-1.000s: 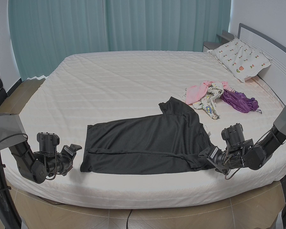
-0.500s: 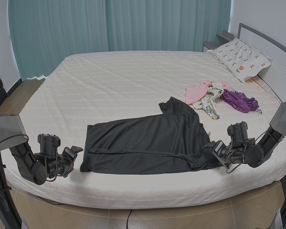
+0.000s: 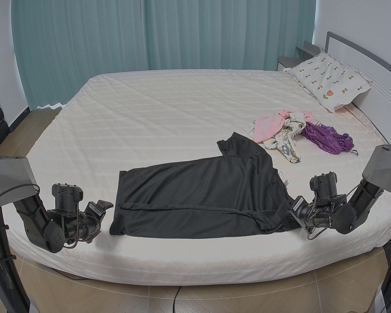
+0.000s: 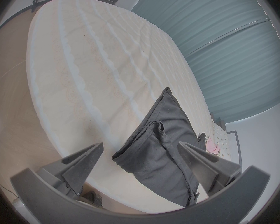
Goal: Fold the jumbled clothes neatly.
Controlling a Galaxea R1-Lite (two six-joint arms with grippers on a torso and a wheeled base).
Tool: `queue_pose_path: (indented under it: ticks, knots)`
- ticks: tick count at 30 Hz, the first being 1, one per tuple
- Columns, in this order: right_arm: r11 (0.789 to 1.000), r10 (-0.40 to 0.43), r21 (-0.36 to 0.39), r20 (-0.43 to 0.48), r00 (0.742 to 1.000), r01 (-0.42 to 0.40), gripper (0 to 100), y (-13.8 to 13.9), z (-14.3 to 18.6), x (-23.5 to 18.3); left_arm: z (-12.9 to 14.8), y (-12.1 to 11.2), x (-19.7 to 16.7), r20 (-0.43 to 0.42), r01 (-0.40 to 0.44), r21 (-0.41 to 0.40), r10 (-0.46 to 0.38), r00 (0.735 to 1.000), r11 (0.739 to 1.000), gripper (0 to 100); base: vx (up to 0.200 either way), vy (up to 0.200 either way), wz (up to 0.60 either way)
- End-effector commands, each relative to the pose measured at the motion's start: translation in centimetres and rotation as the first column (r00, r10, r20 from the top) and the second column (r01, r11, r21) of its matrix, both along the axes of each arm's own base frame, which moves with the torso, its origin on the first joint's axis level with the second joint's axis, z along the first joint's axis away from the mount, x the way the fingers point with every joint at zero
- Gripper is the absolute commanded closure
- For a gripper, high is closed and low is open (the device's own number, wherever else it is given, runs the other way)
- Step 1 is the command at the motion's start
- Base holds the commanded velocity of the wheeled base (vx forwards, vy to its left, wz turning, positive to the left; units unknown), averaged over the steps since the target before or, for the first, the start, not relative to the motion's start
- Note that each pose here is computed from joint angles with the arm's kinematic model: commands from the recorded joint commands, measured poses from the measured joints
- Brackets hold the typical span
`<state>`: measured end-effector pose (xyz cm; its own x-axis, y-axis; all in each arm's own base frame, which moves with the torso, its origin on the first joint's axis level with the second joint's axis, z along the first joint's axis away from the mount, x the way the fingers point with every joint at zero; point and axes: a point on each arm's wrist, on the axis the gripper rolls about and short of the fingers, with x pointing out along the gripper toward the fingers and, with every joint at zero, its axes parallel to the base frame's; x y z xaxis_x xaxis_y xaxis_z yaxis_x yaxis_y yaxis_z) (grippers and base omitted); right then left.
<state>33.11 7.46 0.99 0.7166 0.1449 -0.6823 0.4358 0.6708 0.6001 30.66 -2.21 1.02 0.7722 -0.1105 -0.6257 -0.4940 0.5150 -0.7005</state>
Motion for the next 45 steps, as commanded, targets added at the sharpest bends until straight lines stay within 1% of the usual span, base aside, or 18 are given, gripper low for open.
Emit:
queue_pose_path:
  ticks: [1, 8, 15, 16, 18, 19, 20, 23, 27, 28, 32, 39, 45]
  knots:
    - [1.0, -0.002, -0.006, -0.006, 1.0, 0.002, 100, -0.1, 0.2, -0.7, 0.0, 0.0, 0.0, -0.001, 0.0, 0.0, 0.0, 1.0, 1.0, 0, 0.0, 0.0, 0.0]
    - [1.0, 0.014, -0.01, -0.019, 1.0, -0.014, 100, -0.2, 1.1, -2.5, 0.0, 0.1, 0.0, -0.001, -0.002, 0.0, 0.002, 1.0, 1.0, 0, 0.0, 0.0, 0.0]
    - [1.0, 0.01, -0.002, -0.028, 1.0, -0.01, 100, -0.7, 0.8, -2.5, -0.1, 0.0, -0.1, -0.005, -0.001, -0.001, 0.001, 1.0, 1.0, 0, 0.0, 0.0, 0.0]
    - [1.0, 0.018, 0.007, -0.029, 0.999, -0.018, 0, -0.7, 0.8, -2.5, -0.2, 0.0, -0.2, -0.01, 0.0, -0.002, 0.0, 1.0, 1.0, 0, 0.0, 0.0, 0.0]
    - [0.999, 0.03, 0.02, -0.028, 0.999, -0.029, 0, -0.7, 0.9, -2.6, -0.2, 0.0, -0.2, -0.012, 0.003, -0.003, -0.003, 1.0, 1.0, 0, 0.0, 0.0, 0.0]
    - [0.998, 0.05, 0.047, -0.028, 0.998, -0.049, 0, -0.7, 0.9, -2.5, -0.4, -0.1, -0.4, -0.022, 0.012, -0.014, -0.012, 1.0, 1.0, 0, 0.0, 0.0, 0.0]
    - [0.997, 0.053, 0.054, -0.02, 0.998, -0.052, 0, -0.8, 1.0, -2.4, -0.3, -0.3, -0.5, -0.023, 0.019, -0.025, -0.019, 1.0, 1.0, 0, 0.0, 0.0, 0.0]
    - [0.996, 0.041, 0.073, 0.021, 0.999, -0.043, 0, -1.0, 1.2, -2.0, -0.3, -0.5, -0.4, -0.024, 0.016, -0.055, -0.018, 1.0, 0.998, 0, 0.0, 0.0, 0.0]
    - [0.995, 0.028, 0.095, 0.031, 0.999, -0.031, 0, -1.0, 0.7, -1.6, -0.3, -0.4, -0.4, -0.026, 0.015, -0.055, -0.016, 1.0, 0.998, 0, 0.0, 0.0, 0.0]
    - [0.994, 0.016, 0.109, 0.046, 0.999, -0.021, 0, -0.9, 0.1, -1.2, -0.3, -0.4, -0.4, -0.026, 0.015, -0.055, -0.016, 1.0, 0.998, 0, 0.0, 0.0, 0.0]
    - [0.993, 0.017, 0.113, 0.073, 0.997, -0.025, 0, -0.9, -0.5, -0.9, -0.3, -0.4, -0.4, -0.026, 0.015, -0.055, -0.016, 1.0, 0.998, 0, 0.0, 0.0, 0.0]
    - [0.994, 0.016, 0.111, 0.066, 0.998, -0.023, 0, -0.8, -1.3, -0.7, -0.3, -0.5, -0.4, -0.026, 0.017, -0.056, -0.019, 0.999, 0.998, 0, 0.0, 0.0, 0.0]
    - [0.993, 0.011, 0.114, 0.067, 0.998, -0.019, 0, -0.9, -1.4, -0.6, -0.4, -0.4, -0.4, -0.027, 0.016, -0.056, -0.017, 0.999, 0.998, 0, 0.0, 0.0, 0.0]
